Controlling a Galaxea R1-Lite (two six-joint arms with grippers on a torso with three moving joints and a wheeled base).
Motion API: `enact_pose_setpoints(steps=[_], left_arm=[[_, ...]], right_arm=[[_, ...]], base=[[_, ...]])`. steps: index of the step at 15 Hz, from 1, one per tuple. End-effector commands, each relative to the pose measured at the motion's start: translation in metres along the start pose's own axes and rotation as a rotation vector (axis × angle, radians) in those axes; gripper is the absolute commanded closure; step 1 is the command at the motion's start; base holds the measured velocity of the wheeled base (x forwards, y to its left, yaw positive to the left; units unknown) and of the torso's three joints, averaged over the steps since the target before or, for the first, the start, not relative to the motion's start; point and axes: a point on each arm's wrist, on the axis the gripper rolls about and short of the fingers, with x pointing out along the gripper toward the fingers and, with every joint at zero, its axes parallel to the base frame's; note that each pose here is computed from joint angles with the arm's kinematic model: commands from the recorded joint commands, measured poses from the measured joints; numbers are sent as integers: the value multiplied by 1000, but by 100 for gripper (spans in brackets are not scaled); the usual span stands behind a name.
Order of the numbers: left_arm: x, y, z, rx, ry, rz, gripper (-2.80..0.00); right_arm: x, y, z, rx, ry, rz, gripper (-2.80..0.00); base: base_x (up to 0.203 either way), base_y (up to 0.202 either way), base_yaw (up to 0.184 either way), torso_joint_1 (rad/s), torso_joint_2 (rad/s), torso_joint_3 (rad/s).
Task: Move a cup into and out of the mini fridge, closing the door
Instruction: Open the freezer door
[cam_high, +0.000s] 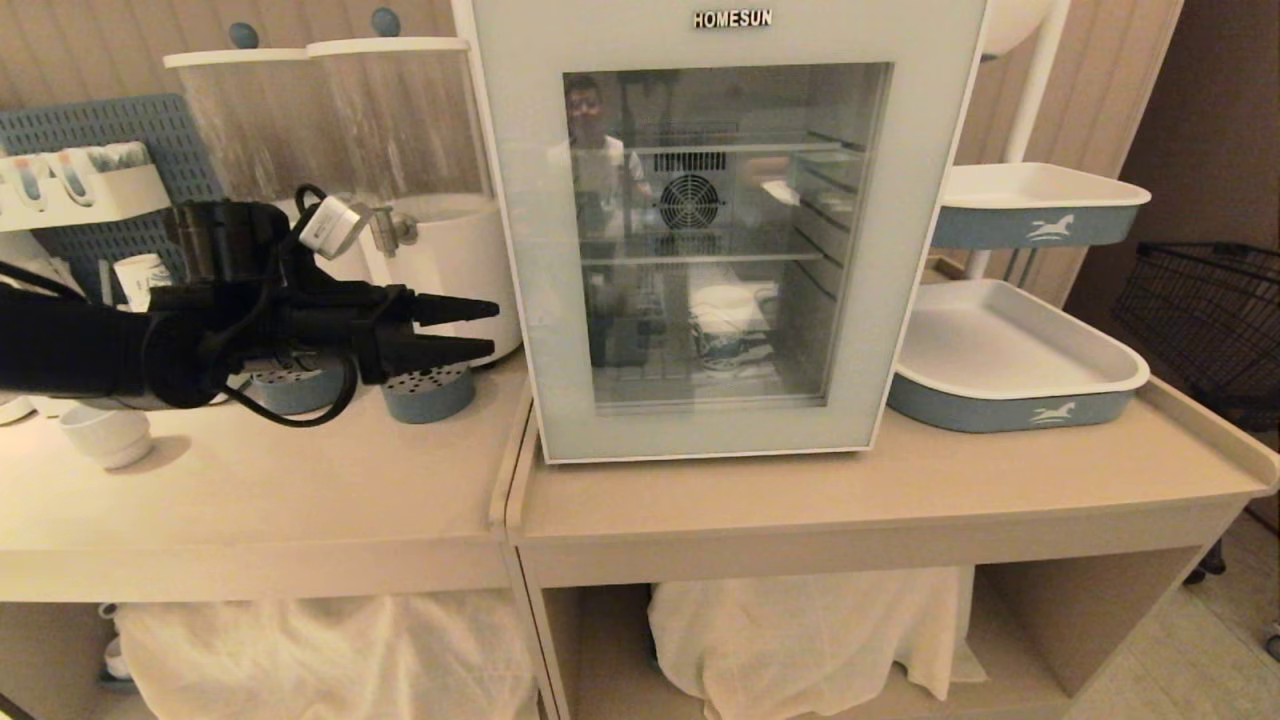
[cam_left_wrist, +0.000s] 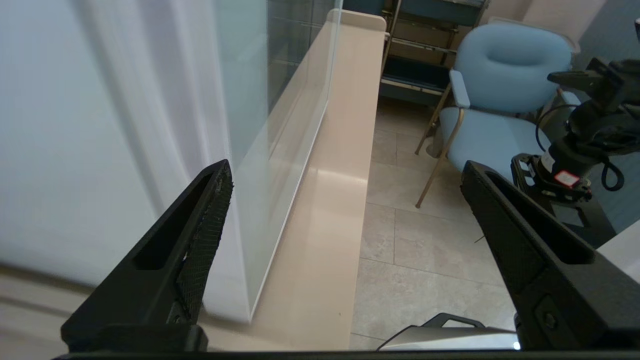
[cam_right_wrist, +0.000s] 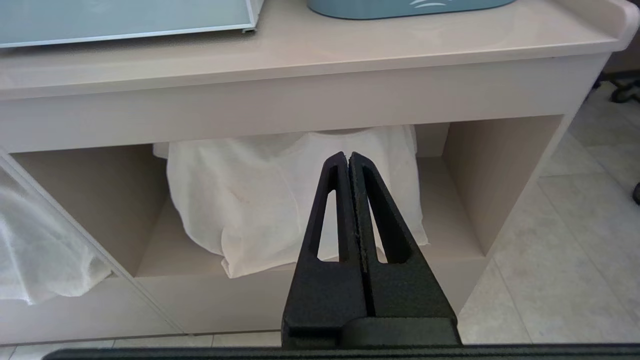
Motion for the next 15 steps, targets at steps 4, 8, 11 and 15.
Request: enact_pose_setpoints(steps=[4,8,11,15], left_arm=[[9,7,-3,2,2,-17,-280],[19,10,-11,-18,10,-30,-280],[24,9,-11,-18,11,-44,-280],[29,11,-13,-16,12,-49,-280]], right_arm=[[0,0,0,0,1,0,0],[0,0,0,0,2,1,0],[0,0,0,0,2,-1,0],[0,0,0,0,2,1,0]], base=[[0,0,0,0,0,0],[0,0,0,0,0,0],[0,0,0,0,0,0],[0,0,0,0,0,0]])
